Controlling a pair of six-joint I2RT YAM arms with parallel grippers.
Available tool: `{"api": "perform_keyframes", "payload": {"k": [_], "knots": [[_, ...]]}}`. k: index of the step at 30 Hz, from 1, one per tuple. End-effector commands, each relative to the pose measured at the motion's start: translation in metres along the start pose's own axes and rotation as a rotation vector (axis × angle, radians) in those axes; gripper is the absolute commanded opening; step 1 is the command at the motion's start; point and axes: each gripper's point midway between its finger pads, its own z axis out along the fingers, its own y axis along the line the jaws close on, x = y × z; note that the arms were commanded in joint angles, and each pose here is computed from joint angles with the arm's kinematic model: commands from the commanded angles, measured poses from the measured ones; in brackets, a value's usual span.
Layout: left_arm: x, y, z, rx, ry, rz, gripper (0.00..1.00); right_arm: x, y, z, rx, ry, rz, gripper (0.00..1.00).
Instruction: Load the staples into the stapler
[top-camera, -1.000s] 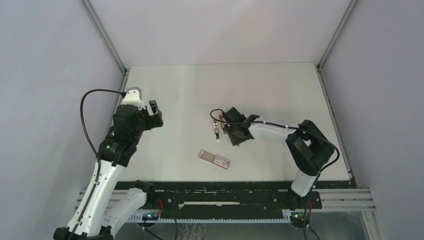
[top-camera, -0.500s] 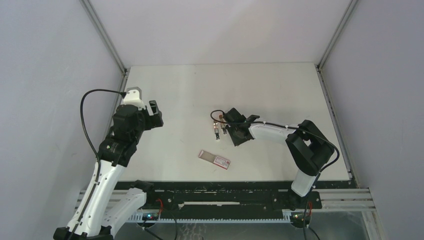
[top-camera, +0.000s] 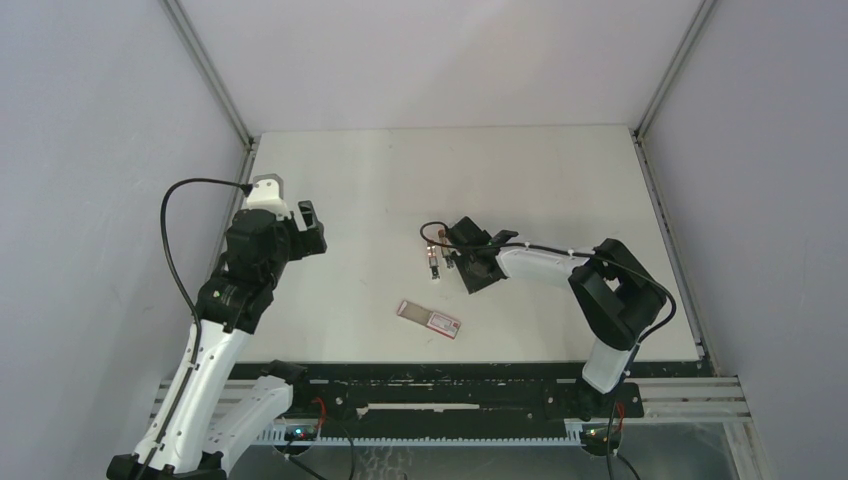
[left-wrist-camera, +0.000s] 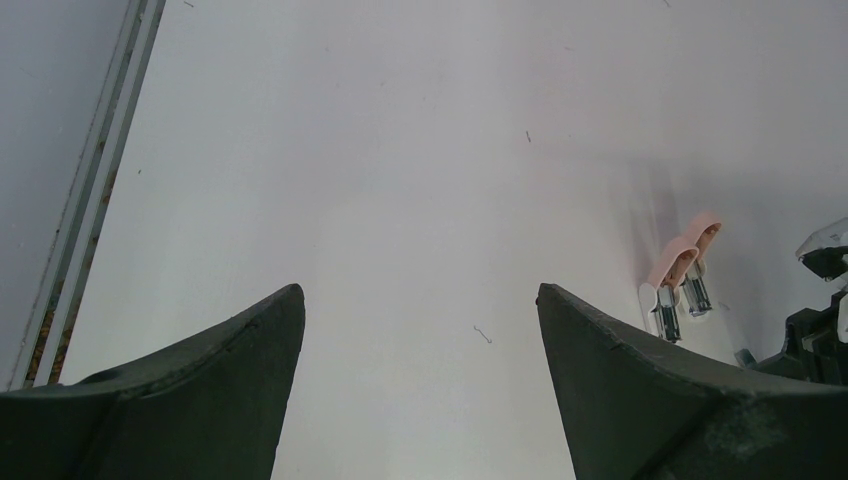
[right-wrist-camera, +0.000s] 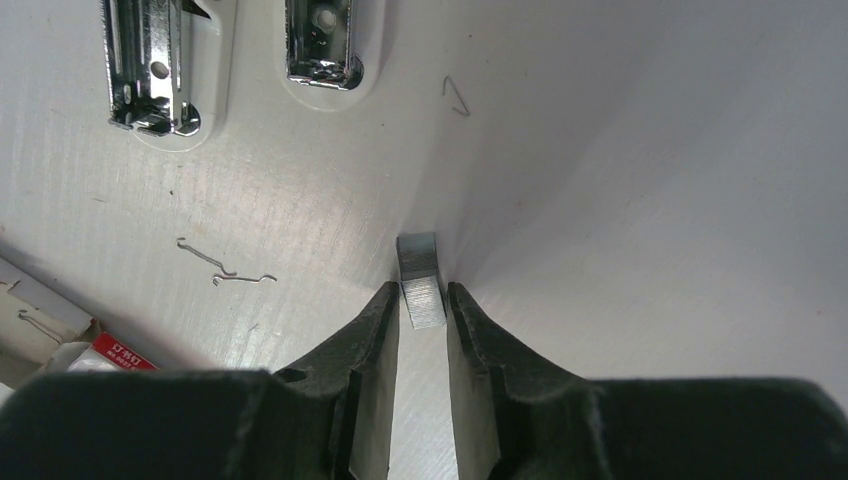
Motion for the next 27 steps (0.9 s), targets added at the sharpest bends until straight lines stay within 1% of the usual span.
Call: {"api": "perform_keyframes", "payload": {"k": [1, 5, 8, 15, 21, 27], "knots": [[-0.002, 0.0, 0.002, 0.004, -0.013, 0.001, 0.9, -0.001, 0.003, 0.001, -0.006, -0.006, -0.023, 0.22], [-0.002, 0.0, 0.002, 0.006, -0.014, 0.001, 0.9, -0.003, 0.002, -0.002, -0.001, -0.016, -0.024, 0.16], [-0.002, 0.0, 0.002, 0.005, -0.013, 0.001, 0.9, -0.006, 0.001, -0.01, 0.0, -0.034, -0.022, 0.14], [-0.002, 0.001, 0.002, 0.005, -0.014, 0.0, 0.9, -0.017, -0.001, -0.038, -0.015, -0.077, -0.018, 0.15], [-0.002, 0.0, 0.001, 0.008, -0.014, -0.002, 0.9, -0.022, 0.0, -0.047, -0.039, -0.094, -0.003, 0.15], [-0.01, -0.002, -0.007, 0.027, -0.053, -0.033, 0.9, -0.05, 0.011, -0.052, -0.085, -0.169, 0.07, 0.15]]}}
